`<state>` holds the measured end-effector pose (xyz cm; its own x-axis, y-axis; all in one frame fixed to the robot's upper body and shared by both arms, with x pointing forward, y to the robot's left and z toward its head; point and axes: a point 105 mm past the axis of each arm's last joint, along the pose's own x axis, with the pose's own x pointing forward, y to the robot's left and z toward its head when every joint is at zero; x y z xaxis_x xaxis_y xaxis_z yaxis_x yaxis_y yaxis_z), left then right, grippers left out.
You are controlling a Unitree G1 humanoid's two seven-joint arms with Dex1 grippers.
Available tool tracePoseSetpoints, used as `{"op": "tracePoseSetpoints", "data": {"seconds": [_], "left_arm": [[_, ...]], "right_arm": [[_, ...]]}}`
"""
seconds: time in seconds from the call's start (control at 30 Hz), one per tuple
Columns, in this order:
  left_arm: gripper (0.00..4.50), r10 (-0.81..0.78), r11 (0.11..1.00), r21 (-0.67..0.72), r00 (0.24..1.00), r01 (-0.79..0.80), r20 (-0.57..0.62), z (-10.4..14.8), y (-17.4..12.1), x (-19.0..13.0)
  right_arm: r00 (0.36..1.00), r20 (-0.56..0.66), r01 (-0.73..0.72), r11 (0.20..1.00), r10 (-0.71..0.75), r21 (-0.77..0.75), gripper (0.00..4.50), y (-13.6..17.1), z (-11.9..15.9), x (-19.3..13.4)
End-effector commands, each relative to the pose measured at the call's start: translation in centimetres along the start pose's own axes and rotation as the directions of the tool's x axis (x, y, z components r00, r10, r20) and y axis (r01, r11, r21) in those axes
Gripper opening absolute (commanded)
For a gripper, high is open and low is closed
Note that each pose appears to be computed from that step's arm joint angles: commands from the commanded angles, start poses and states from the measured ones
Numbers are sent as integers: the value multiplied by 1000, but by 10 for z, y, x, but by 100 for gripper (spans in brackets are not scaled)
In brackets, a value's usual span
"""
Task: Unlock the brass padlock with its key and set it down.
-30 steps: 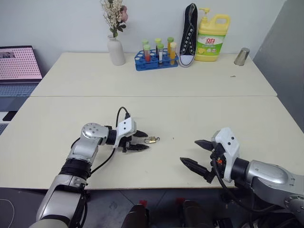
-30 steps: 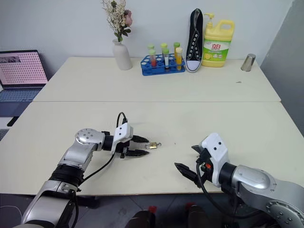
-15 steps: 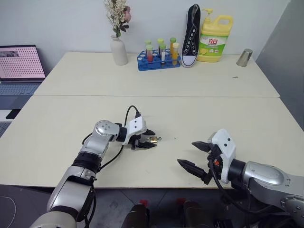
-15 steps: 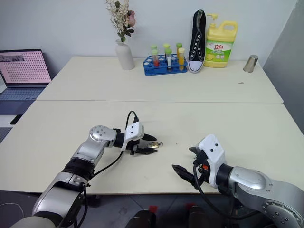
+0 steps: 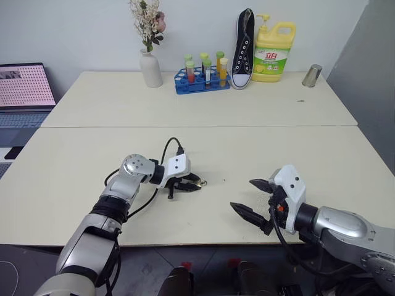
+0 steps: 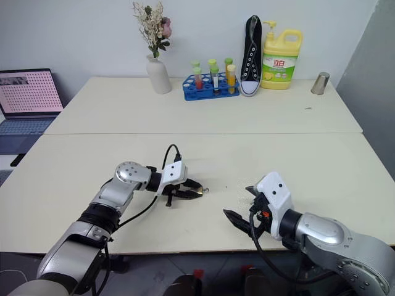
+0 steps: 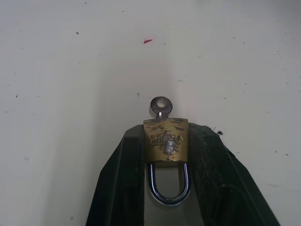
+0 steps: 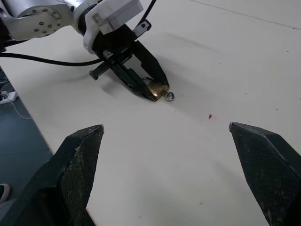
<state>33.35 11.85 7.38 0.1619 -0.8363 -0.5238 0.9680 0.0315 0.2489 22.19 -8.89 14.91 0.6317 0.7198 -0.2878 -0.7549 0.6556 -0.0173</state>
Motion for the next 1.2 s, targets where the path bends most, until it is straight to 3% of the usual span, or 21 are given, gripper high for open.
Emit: {"op": "tracePoseSetpoints", "data": {"seconds": [0.03,0.1,0.17,0.2,0.33,0.5,0.87,0.97,1.2], "left_arm": [[97,62,968,228,983,-101,171,35,-4,-7],[97,130,899,372,952,-232,278,60,-2,-13],[97,117,689,658,943,-304,313,77,-14,-18],[97,86,619,724,943,-302,320,80,-21,-18],[97,49,468,815,931,-341,362,82,-33,-22],[97,43,403,818,901,-411,432,86,-42,-24],[97,101,390,808,892,-442,440,84,-38,-23],[97,105,388,808,892,-443,439,83,-39,-22],[97,107,383,804,887,-454,450,87,-37,-19]], "right_arm": [[993,113,-14,998,21,-68,450,3,20,0],[991,131,-21,996,32,-90,450,3,21,0],[990,126,-56,994,68,-95,450,4,18,1],[988,127,-75,993,85,-88,450,5,17,1],[978,149,-143,989,145,-25,450,4,19,6],[962,149,-237,971,229,38,450,1,18,23],[933,142,-347,933,332,99,450,4,18,38],[929,143,-357,928,341,105,390,4,19,40],[926,142,-366,924,350,111,149,7,20,44]]}}
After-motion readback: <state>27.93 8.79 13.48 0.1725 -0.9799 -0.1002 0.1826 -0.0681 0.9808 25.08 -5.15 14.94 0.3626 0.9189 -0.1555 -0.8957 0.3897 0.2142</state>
